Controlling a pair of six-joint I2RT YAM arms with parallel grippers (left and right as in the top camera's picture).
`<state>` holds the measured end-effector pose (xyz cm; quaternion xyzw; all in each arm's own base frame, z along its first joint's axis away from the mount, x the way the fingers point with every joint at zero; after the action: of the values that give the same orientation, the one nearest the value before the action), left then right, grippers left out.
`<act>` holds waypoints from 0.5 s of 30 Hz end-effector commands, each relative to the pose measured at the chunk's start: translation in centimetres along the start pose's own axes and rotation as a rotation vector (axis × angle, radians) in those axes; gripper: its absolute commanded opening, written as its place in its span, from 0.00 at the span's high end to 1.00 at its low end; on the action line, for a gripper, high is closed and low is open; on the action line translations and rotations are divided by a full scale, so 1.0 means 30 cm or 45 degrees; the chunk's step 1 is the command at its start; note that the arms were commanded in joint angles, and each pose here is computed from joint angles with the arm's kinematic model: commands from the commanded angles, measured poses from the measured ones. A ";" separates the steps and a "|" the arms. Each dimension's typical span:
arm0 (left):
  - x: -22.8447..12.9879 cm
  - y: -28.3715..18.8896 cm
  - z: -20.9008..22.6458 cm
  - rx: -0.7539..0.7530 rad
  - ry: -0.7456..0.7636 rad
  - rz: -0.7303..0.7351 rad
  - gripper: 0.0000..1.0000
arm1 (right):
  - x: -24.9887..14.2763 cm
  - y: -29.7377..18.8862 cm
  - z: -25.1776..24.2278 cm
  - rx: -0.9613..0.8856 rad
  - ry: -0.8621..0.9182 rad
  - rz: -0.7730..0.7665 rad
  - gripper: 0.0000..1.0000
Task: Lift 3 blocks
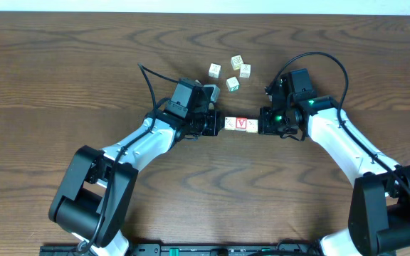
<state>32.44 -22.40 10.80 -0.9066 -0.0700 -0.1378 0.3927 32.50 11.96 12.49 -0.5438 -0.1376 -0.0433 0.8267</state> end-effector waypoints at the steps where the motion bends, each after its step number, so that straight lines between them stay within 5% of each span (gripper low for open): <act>1: -0.004 -0.038 -0.230 -0.319 0.184 0.063 0.93 | -0.024 -0.002 0.180 0.400 -0.115 0.072 0.99; 15: -0.004 -0.038 -0.231 -0.320 0.185 0.062 0.93 | -0.026 -0.003 0.181 0.404 -0.092 0.079 0.99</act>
<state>32.42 -22.41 11.56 -0.9069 -0.0719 -0.1485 0.3878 32.51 11.92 12.47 -0.5455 -0.1373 -0.0440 0.8256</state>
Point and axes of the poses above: each gripper's point midway between its finger pads, its own y axis out along the fingers, its own z axis along the line the jaws close on, x = y × z, the point moved 7 cm from there along -y, back along the fingers, and after that the axes turned 6 degrees about -y, right-handed, at the moved point
